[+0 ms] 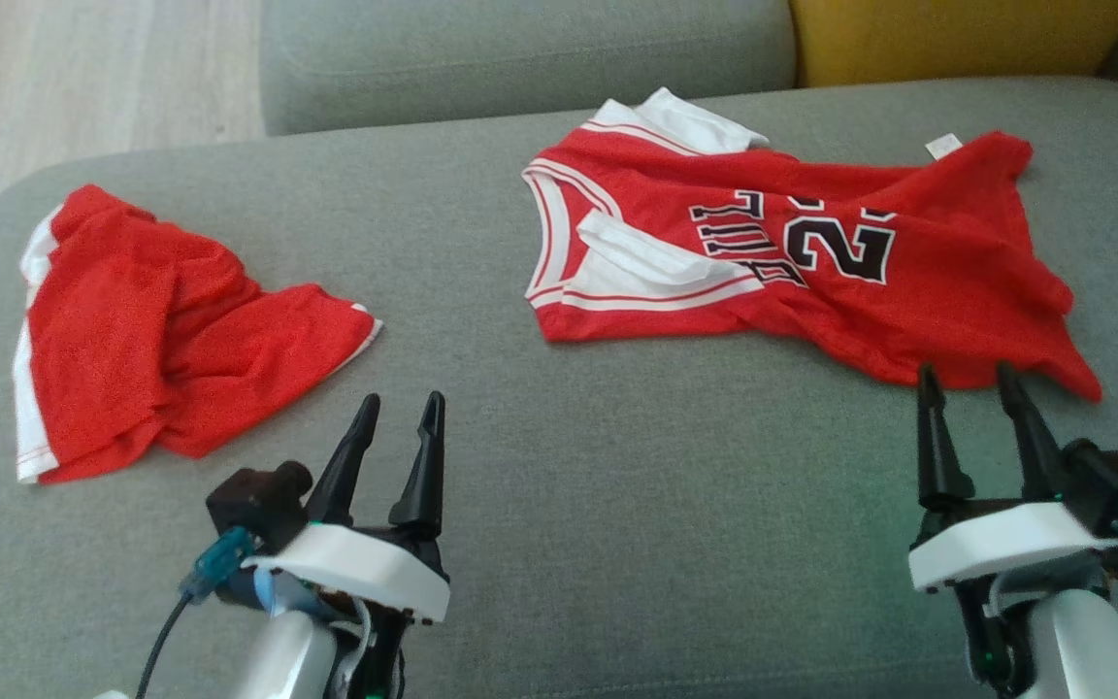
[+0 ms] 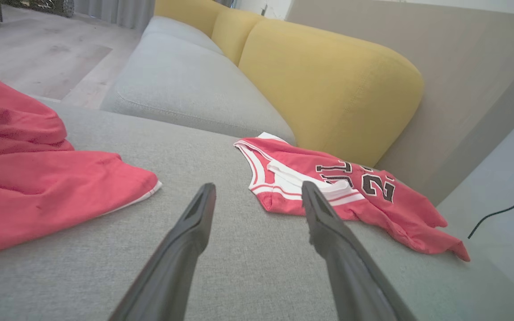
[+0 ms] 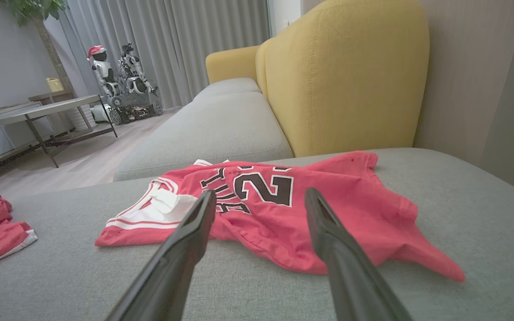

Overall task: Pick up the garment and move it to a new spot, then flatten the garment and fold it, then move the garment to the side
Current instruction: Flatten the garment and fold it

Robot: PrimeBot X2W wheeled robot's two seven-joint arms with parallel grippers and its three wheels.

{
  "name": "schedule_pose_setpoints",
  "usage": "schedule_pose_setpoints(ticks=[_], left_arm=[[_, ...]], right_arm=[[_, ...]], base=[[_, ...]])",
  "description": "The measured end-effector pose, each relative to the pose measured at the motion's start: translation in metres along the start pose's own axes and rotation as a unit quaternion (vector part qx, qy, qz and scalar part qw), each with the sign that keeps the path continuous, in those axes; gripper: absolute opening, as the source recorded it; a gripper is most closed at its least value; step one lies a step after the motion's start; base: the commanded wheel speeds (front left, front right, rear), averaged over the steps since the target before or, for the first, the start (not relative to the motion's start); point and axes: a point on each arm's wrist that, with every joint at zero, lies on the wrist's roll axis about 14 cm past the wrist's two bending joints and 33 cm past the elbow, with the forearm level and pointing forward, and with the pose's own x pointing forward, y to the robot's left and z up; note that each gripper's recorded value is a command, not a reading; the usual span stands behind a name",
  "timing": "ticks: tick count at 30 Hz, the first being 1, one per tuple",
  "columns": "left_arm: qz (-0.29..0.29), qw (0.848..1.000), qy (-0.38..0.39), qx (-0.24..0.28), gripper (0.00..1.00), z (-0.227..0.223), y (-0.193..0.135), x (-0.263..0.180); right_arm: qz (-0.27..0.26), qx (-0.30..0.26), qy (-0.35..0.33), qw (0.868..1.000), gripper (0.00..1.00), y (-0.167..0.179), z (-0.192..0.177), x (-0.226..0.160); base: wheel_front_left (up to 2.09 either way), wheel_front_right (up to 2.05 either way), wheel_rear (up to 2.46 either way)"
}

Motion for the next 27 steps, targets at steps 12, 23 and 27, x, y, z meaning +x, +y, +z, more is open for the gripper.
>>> schedule_pose_setpoints(ticks=[12, 23, 27], left_arm=[[-0.095, 0.994, 0.044, 0.039, 1.0, -0.025, -0.039, 0.064], [-0.124, 0.99, 0.056, 0.041, 1.0, -0.03, -0.058, 0.108], [-0.108, 0.992, 0.053, 0.039, 1.0, -0.027, -0.046, 0.099]], right_arm=[[0.0, -0.018, 0.021, 1.0, 1.0, -0.002, -0.012, 0.008], [0.051, -0.066, 0.041, 0.996, 1.0, 0.025, -0.023, 0.028], [0.093, -0.109, 0.018, 0.99, 1.0, 0.05, -0.001, 0.07]], base=[[0.0, 0.0, 0.0], [0.0, 0.0, 0.0], [0.0, 0.0, 0.0]])
